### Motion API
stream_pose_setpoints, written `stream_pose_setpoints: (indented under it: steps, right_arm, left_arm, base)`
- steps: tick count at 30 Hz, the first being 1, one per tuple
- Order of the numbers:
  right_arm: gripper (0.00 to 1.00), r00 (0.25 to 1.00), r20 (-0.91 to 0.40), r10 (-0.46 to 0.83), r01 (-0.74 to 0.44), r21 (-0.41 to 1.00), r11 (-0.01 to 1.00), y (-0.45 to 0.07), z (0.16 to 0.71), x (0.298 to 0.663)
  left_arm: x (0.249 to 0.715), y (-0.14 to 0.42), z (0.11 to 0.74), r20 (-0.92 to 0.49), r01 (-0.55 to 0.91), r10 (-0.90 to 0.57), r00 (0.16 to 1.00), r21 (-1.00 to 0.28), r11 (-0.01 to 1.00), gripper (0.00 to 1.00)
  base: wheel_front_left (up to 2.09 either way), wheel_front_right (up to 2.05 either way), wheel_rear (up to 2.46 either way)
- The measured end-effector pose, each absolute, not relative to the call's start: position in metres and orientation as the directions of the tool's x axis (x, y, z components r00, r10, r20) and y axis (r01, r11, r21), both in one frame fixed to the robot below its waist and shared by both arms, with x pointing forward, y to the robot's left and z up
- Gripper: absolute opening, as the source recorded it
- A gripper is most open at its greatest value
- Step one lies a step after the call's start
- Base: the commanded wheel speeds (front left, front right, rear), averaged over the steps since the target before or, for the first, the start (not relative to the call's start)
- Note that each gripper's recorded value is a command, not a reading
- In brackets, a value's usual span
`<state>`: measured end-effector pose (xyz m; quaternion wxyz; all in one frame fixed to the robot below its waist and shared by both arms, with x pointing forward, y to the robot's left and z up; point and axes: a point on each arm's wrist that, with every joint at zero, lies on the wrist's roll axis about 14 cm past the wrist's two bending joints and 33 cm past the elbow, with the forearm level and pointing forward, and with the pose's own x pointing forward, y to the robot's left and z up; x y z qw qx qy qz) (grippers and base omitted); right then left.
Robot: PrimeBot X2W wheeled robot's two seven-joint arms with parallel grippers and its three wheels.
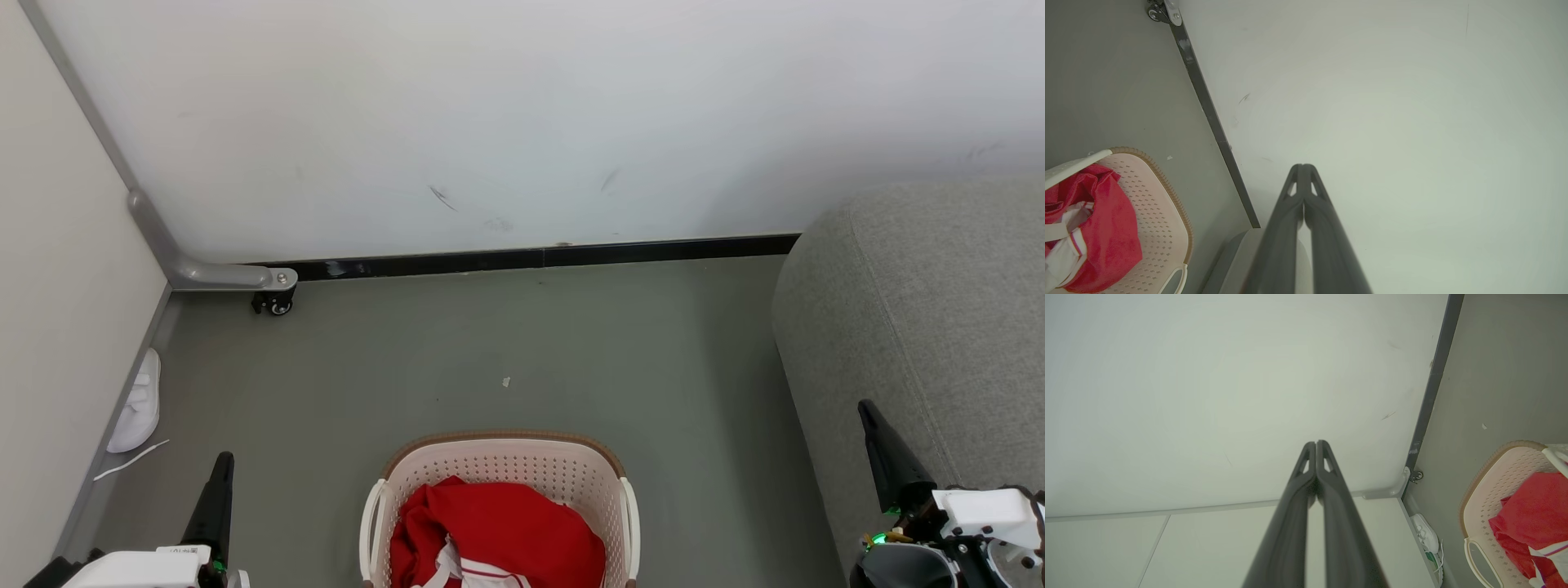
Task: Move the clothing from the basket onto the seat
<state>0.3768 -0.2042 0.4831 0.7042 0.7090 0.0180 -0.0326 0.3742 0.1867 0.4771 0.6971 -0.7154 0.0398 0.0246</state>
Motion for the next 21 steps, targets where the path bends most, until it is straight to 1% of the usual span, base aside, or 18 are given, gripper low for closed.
stream_pose_setpoints:
  steps: [12,13,18,21]
  right_arm:
    - [0.0,0.997,-0.077,-0.021,0.076,0.997,-0.008,-0.204,0.481,0.376]
    - [1.0,0.996,-0.087,-0.021,0.087,0.996,-0.012,-0.203,0.478,0.374]
    - [1.0,0.981,-0.193,-0.021,0.192,0.981,-0.042,-0.197,0.443,0.354]
    - [1.0,0.98,-0.196,-0.022,0.195,0.98,-0.043,-0.196,0.442,0.353]
  left_arm:
    - [0.374,0.186,0.476,-0.095,-0.096,-0.023,0.995,-0.995,-0.026,0.0]
    - [0.372,0.185,0.472,-0.105,-0.106,-0.024,0.994,-0.994,-0.031,1.0]
    - [0.356,0.175,0.443,-0.192,-0.194,-0.033,0.981,-0.979,-0.062,1.0]
    - [0.355,0.174,0.442,-0.197,-0.199,-0.035,0.98,-0.978,-0.063,1.0]
  base:
    - [0.0,0.0,0.0]
    - [0.0,0.0,0.0]
    - [0.0,0.0,0.0]
    - [0.0,0.0,0.0]
